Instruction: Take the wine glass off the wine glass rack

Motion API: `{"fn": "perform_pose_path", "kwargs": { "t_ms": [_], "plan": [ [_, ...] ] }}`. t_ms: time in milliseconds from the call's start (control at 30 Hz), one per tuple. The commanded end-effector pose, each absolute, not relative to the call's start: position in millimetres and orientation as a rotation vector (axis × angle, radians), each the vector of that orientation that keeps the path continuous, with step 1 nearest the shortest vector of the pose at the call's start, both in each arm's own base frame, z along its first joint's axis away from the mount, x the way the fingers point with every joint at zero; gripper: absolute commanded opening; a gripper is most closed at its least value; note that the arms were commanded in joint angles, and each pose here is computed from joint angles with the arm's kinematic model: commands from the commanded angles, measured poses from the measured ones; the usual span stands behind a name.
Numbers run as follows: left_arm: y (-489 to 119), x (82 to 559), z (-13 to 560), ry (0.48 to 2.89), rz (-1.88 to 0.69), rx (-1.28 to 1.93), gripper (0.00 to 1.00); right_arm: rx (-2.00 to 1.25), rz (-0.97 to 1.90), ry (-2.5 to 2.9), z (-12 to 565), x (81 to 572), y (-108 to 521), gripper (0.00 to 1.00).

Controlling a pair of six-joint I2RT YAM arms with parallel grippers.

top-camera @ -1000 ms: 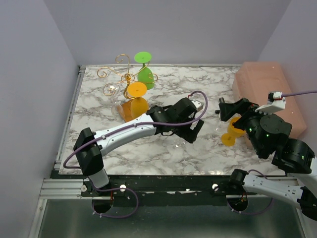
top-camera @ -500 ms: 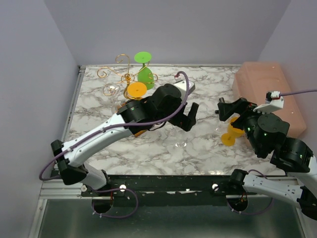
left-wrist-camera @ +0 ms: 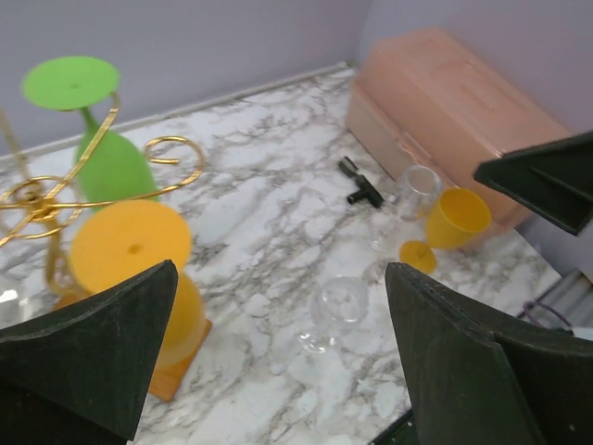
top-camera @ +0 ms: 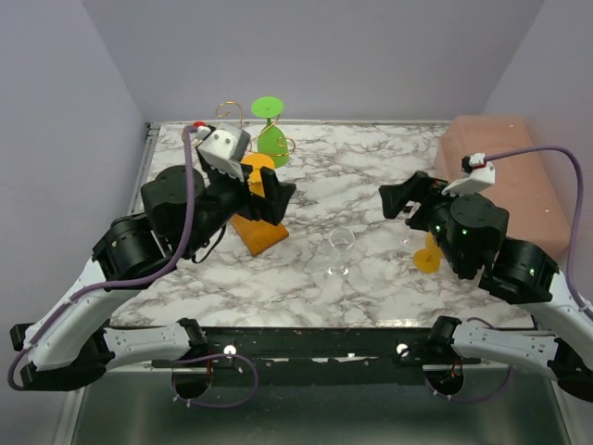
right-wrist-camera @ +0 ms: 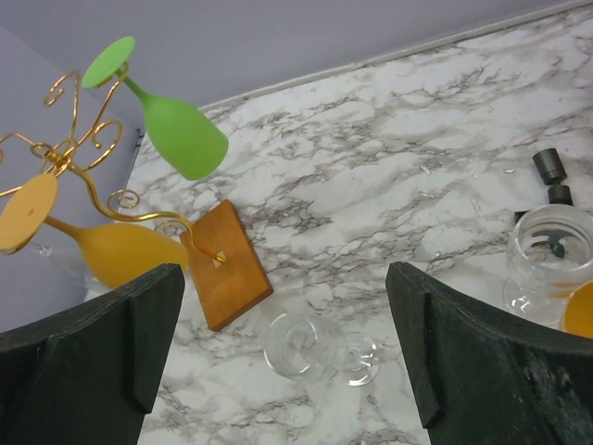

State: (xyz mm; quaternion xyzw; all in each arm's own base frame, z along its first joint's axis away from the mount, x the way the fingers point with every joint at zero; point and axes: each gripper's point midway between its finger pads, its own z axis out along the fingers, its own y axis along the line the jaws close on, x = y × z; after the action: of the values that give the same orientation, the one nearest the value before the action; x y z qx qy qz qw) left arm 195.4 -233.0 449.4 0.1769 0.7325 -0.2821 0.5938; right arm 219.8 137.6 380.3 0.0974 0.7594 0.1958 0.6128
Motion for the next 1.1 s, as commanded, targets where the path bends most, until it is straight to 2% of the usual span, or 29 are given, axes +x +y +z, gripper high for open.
{"fn": "perform_pose_path", "kwargs": {
  "t_ms": [0,100,300,500,767,1067],
  "plan": [
    [-172.2,221.6,433.8,1.745,-0.445,0.265,0.98,0.134,0.523,1.755,396.5,226.0,170.6,1.00],
    [-146.9,222.5,433.0,1.733,-0.441,0.207,0.98,0.076,0.541,1.784,397.6,231.7,192.8,1.00],
    [-85.7,225.9,430.9,1.705,-0.250,0.075,0.98,-0.016,0.574,1.843,399.0,242.2,234.2,1.00],
    [-51.8,233.6,420.9,1.689,-0.149,-0.034,0.98,-0.083,0.606,1.881,409.6,252.0,269.5,1.00],
    [-63.1,244.1,418.4,1.728,-0.206,0.010,0.99,-0.149,0.579,1.925,412.4,264.5,296.6,1.00],
    [-73.6,265.7,410.4,1.867,-0.167,0.052,0.98,-0.137,0.641,1.949,399.1,253.3,295.4,1.00]
  ]
}}
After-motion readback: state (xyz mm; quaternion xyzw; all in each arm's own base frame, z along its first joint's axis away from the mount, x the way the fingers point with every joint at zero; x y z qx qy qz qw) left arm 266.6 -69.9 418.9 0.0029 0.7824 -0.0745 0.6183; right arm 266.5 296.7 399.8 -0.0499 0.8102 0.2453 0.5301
